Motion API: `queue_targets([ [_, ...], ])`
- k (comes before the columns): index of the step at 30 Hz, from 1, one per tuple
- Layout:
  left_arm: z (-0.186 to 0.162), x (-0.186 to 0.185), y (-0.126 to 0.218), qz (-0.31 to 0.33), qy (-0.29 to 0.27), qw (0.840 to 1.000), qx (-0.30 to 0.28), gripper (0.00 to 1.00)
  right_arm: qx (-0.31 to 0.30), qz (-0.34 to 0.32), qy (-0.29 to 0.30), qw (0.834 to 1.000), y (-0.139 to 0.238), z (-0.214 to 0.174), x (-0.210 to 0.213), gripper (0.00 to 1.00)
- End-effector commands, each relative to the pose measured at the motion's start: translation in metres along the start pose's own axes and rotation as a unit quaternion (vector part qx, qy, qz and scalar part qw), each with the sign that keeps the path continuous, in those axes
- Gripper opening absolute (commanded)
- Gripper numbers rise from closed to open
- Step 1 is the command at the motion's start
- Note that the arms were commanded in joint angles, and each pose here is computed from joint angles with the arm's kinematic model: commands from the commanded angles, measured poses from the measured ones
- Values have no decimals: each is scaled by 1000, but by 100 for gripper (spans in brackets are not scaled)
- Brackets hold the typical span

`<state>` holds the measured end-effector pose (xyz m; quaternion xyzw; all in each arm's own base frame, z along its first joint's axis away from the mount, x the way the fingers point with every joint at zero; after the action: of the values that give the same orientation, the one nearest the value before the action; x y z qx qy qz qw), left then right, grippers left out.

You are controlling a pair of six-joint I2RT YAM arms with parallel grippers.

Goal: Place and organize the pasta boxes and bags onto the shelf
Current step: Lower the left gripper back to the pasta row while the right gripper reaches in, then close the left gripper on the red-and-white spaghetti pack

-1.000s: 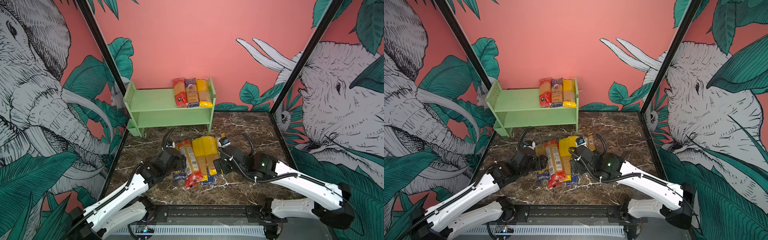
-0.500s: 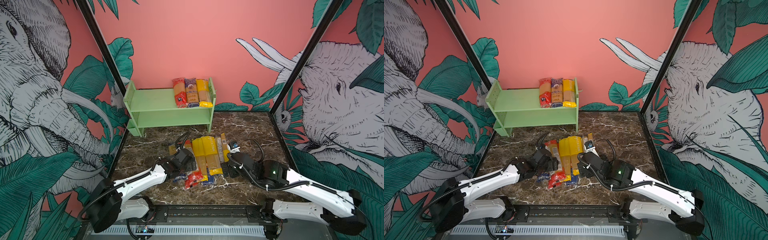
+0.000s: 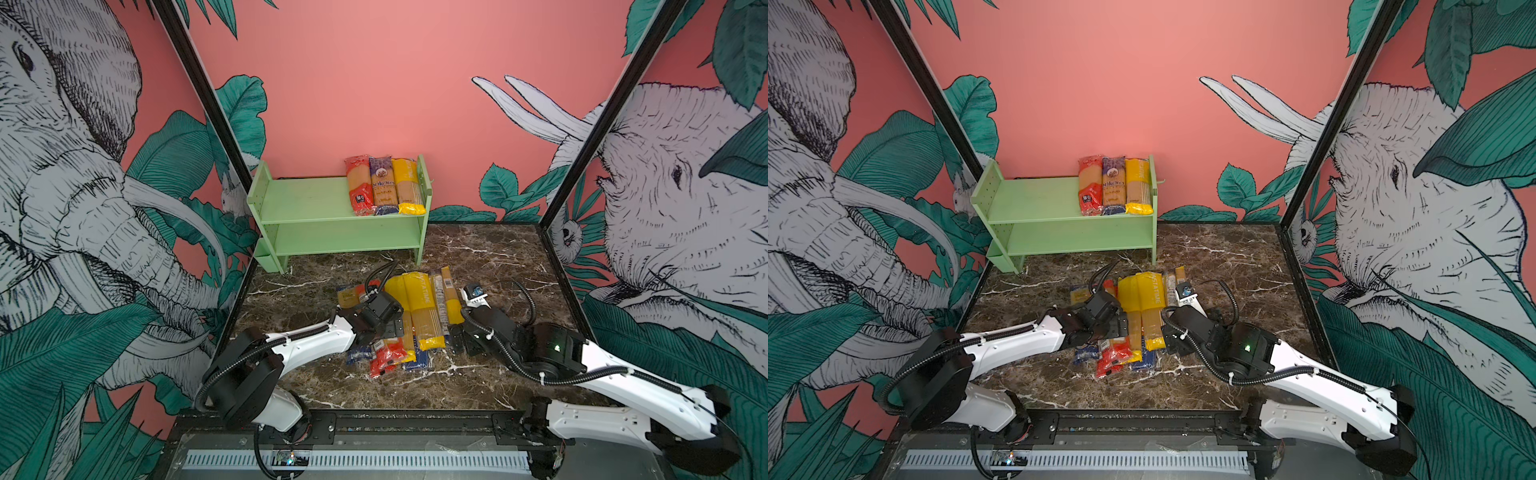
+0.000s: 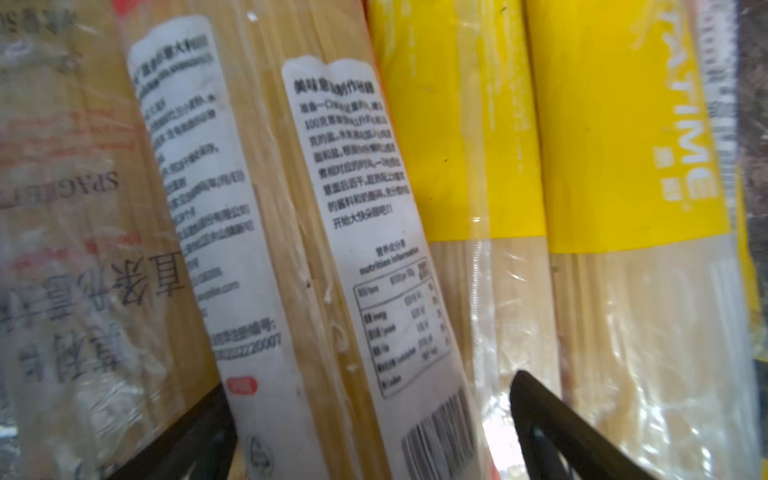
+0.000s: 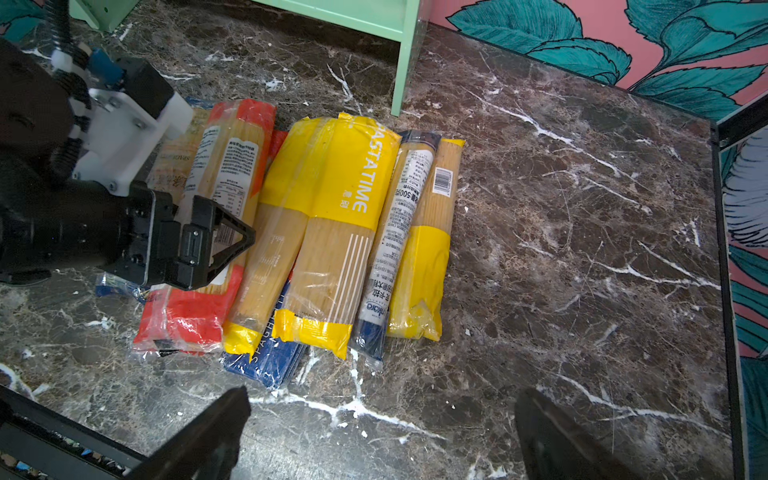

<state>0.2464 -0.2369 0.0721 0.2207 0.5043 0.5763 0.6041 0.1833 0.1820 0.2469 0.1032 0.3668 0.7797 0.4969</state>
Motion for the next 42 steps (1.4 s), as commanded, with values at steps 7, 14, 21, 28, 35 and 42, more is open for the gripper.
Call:
queue_targets([
  [7, -4, 2, -12, 24, 9, 1000, 7, 85, 0, -9, -9, 1000, -2, -7, -11, 99],
  [14, -1, 4, -7, 28, -1, 1000, 0, 38, 2, -7, -11, 1000, -5, -6, -11, 99],
  [21, 11, 1, 12, 23, -14, 999, -20, 14, 2, -4, -12, 1000, -7, -3, -10, 99],
  [28, 22, -1, 37, 10, -22, 999, -41, 0, 0, 1, -12, 1000, -7, 4, -7, 99],
  [35, 31, 1, 64, -8, -25, 998, -60, 0, -2, 4, -13, 1000, -6, 9, -6, 99],
  [42, 45, 8, 107, -16, -37, 995, -92, 0, -7, 12, -11, 1000, -3, 20, -2, 99],
])
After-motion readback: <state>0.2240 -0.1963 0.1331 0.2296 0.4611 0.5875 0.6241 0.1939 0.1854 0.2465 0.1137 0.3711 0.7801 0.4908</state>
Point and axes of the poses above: each gripper's point midway between its finger pads, its own y axis back along the fingers, its own x axis along the line the jaws close on, z = x × y, the point moved 1 cm from there along y, back along the fingers, and after that the axes turned 13 degrees about y, right-handed, at the moved point
